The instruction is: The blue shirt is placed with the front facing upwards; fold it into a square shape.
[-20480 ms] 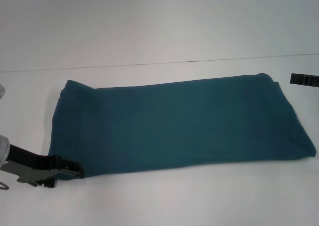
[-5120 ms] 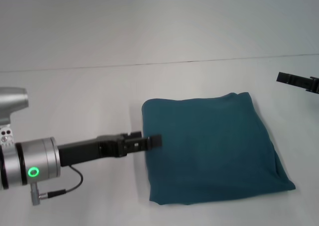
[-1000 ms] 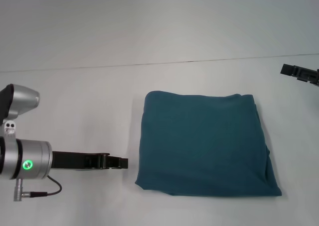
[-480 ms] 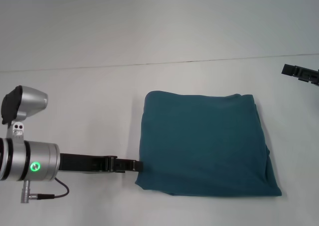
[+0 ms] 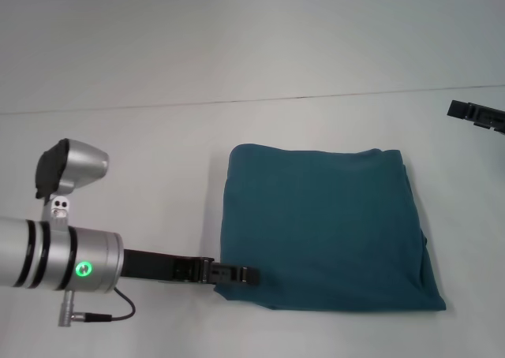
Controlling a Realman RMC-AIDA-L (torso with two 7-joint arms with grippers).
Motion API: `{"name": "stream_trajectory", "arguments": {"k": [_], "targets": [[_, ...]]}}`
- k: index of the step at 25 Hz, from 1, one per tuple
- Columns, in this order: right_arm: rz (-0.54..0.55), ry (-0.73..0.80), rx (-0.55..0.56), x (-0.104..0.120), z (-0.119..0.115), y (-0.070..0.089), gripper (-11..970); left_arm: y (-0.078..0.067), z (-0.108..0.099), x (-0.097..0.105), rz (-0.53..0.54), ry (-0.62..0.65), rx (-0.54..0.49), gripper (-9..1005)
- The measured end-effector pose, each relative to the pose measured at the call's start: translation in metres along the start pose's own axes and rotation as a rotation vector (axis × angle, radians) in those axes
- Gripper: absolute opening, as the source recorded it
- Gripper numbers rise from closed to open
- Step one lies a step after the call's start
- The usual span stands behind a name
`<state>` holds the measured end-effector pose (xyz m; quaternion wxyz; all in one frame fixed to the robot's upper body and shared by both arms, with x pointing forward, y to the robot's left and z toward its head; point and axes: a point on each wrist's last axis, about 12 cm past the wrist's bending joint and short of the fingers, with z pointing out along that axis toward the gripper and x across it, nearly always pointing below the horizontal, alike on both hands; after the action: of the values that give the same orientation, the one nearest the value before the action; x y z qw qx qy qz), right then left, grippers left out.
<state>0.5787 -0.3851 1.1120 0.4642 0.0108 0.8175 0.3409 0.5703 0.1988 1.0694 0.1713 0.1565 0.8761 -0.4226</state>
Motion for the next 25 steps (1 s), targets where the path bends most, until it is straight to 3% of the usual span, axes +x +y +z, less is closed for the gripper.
{"name": "stream_trajectory", "arguments": {"k": [14, 20, 25], "targets": [[0.003, -0.001, -0.003, 0.0014, -0.0003, 0.0002, 930, -0.0042, 0.0102, -0.0051, 0.039, 0.009, -0.019, 920], [0.005, -0.001, -0.003, 0.0025, -0.0004, 0.0002, 929, -0.0040, 0.0115, -0.0061, 0.046, 0.012, -0.031, 757], [0.008, -0.002, -0.001, 0.0034, -0.0015, -0.0006, 929, -0.0040, 0.0114, -0.0070, 0.047, 0.009, -0.034, 560]]}}
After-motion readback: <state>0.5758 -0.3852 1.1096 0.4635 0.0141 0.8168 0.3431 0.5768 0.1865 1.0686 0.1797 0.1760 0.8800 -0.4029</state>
